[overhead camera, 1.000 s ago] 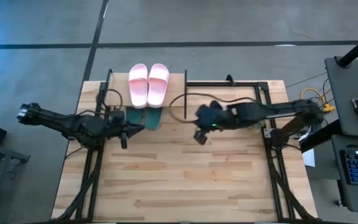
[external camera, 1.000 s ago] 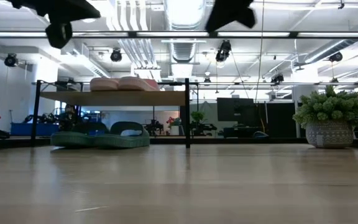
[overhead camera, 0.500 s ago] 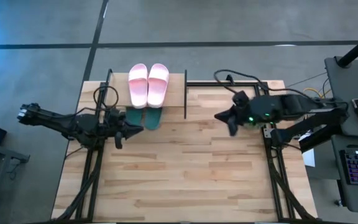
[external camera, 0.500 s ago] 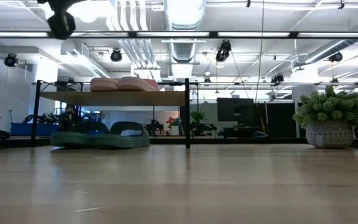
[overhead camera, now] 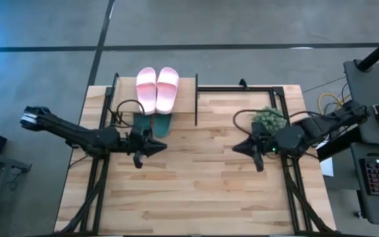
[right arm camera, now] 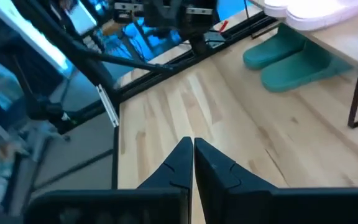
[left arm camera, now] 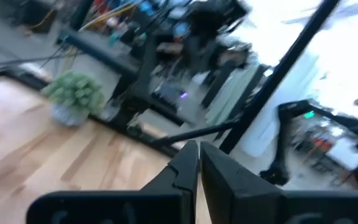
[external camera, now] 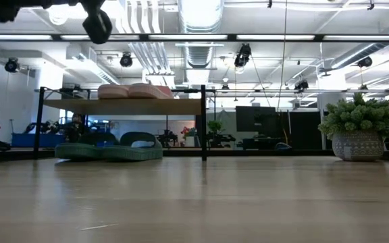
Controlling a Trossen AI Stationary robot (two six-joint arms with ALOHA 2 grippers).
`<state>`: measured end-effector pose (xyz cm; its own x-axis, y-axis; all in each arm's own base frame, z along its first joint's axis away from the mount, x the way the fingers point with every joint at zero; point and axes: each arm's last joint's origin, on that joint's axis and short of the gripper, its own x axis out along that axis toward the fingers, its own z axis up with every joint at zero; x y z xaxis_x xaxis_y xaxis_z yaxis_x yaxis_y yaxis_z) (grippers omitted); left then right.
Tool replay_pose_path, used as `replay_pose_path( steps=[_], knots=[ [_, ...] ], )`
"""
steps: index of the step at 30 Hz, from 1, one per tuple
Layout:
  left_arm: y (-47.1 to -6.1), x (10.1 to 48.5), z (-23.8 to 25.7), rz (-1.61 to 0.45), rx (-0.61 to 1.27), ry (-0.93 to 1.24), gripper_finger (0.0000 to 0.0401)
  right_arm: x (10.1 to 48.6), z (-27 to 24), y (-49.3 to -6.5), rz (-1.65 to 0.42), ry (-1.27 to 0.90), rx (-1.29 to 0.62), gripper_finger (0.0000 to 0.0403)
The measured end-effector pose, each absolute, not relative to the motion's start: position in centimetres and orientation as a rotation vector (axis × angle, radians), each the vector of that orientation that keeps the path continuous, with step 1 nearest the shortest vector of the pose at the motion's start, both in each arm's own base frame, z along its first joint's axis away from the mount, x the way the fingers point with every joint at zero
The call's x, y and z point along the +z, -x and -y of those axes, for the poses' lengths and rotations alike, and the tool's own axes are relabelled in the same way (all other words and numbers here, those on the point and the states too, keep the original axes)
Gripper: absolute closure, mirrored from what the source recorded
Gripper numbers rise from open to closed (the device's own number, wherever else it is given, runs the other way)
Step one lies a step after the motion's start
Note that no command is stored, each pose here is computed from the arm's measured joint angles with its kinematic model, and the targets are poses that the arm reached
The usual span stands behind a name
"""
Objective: Pick and place slides into the shelf
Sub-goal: Return to Home Position
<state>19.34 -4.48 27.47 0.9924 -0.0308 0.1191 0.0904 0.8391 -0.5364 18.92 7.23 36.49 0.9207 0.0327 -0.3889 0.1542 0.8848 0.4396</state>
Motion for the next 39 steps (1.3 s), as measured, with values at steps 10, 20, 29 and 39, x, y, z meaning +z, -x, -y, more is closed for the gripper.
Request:
replay_pose_path(
  steps=[10, 20, 29, 39],
  knots=[
    [-16.5, 24.8, 2.6, 0.286, -0.166, 0.568, 0.0397, 33.9, -3.6, -10.8, -0.083, -0.554, 0.029, 0.0394],
    [-14.2, 23.8, 0.9, 0.328, -0.261, 0.47, 0.0397, 31.9, -1.6, -6.6, 0.098, -0.642, 0.04, 0.0394],
    [-13.4, 23.2, -1.8, 0.3, -0.252, 0.454, 0.0397, 29.5, -2.9, -8.4, 0.221, -0.487, 0.226, 0.0394],
    [-12.9, 22.4, -3.7, 0.176, -0.161, 0.523, 0.0397, 29.2, -2.5, -8.1, 0.211, -0.36, 0.22, 0.0394]
  ],
)
